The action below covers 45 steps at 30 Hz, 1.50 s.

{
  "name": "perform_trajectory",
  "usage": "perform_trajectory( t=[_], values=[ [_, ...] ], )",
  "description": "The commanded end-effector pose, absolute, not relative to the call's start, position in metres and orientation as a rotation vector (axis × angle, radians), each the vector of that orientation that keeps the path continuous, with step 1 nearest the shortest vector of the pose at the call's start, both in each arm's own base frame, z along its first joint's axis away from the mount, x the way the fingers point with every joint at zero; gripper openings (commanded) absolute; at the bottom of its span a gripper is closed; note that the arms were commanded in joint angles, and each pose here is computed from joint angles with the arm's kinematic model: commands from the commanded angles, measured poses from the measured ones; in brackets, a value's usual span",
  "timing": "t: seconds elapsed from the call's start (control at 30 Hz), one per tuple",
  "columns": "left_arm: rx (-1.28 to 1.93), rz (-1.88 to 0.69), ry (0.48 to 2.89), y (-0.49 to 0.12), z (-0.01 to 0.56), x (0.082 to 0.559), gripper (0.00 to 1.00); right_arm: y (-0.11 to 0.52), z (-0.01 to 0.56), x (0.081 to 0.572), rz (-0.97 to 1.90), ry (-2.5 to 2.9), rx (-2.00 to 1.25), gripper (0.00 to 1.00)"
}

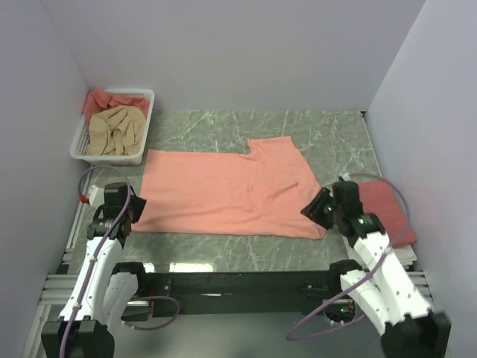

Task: Fold and stack the t-shirts
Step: Fold the tshirt

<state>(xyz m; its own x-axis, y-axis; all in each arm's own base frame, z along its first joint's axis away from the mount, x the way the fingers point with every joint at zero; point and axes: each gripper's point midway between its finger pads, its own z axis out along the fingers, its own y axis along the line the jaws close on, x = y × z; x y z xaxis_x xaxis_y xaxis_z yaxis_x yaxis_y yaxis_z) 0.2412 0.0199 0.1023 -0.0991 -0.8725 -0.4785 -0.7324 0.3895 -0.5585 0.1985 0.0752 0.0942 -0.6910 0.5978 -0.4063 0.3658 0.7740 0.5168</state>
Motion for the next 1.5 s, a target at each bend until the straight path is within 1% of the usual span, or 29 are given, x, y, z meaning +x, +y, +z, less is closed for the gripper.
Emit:
perform_trajectory(
  t=[0.0,0.07,0.1,0.13,0.17,0.2,0.27,0.33,0.37,0.43,0.53,0.57,0.67,0.8,1.07,1.17,1.47],
  values=[
    [-1.180,-0.509,1.957,-0.025,0.132,0.261,0.38,0.101,0.143,0.253,0.494,2.276,0.499,0.48],
    [-1.085,-0.572,2.018,-0.047,0.138,0.258,0.39,0.110,0.146,0.278,0.425,2.292,0.458,0.46],
    [-1.022,-0.547,2.048,-0.049,0.151,0.256,0.39,0.116,0.136,0.285,0.386,2.329,0.438,0.45],
    [-0.988,-0.520,2.081,-0.051,0.155,0.254,0.39,0.125,0.146,0.296,0.384,2.300,0.411,0.45],
    [-0.959,-0.483,2.087,-0.048,0.163,0.254,0.40,0.130,0.144,0.302,0.380,2.304,0.392,0.44],
    [-0.881,-0.463,2.073,-0.046,0.184,0.259,0.41,0.135,0.132,0.309,0.360,2.340,0.382,0.44],
    [-0.851,-0.403,2.102,-0.041,0.190,0.258,0.42,0.150,0.138,0.324,0.354,2.327,0.336,0.44],
    [-0.788,-0.359,2.086,-0.036,0.201,0.263,0.43,0.164,0.128,0.338,0.319,2.360,0.294,0.44],
    [-0.752,-0.324,2.084,-0.032,0.202,0.265,0.44,0.173,0.114,0.340,0.287,2.403,0.259,0.44],
    [-0.684,-0.309,2.113,-0.035,0.200,0.269,0.43,0.188,0.115,0.350,0.282,2.399,0.225,0.44],
    [-0.646,-0.249,2.109,-0.028,0.196,0.273,0.45,0.207,0.100,0.357,0.266,2.435,0.185,0.44],
    [-0.603,-0.241,2.088,-0.027,0.202,0.277,0.44,0.216,0.098,0.358,0.273,2.437,0.162,0.44],
    [-0.621,-0.154,2.035,-0.012,0.214,0.276,0.45,0.229,0.088,0.365,0.239,2.451,0.139,0.44],
    [-0.601,-0.193,1.987,-0.014,0.218,0.273,0.48,0.250,0.076,0.372,0.190,2.470,0.108,0.43],
    [-0.601,-0.204,1.987,-0.016,0.216,0.271,0.49,0.251,0.060,0.382,0.041,2.475,0.149,0.43],
    [-0.604,-0.204,1.980,-0.015,0.217,0.271,0.50,0.254,0.049,0.382,0.034,2.492,0.160,0.41],
    [-0.599,-0.217,1.975,-0.017,0.218,0.270,0.50,0.254,0.039,0.383,0.025,2.501,0.183,0.39]
  ],
)
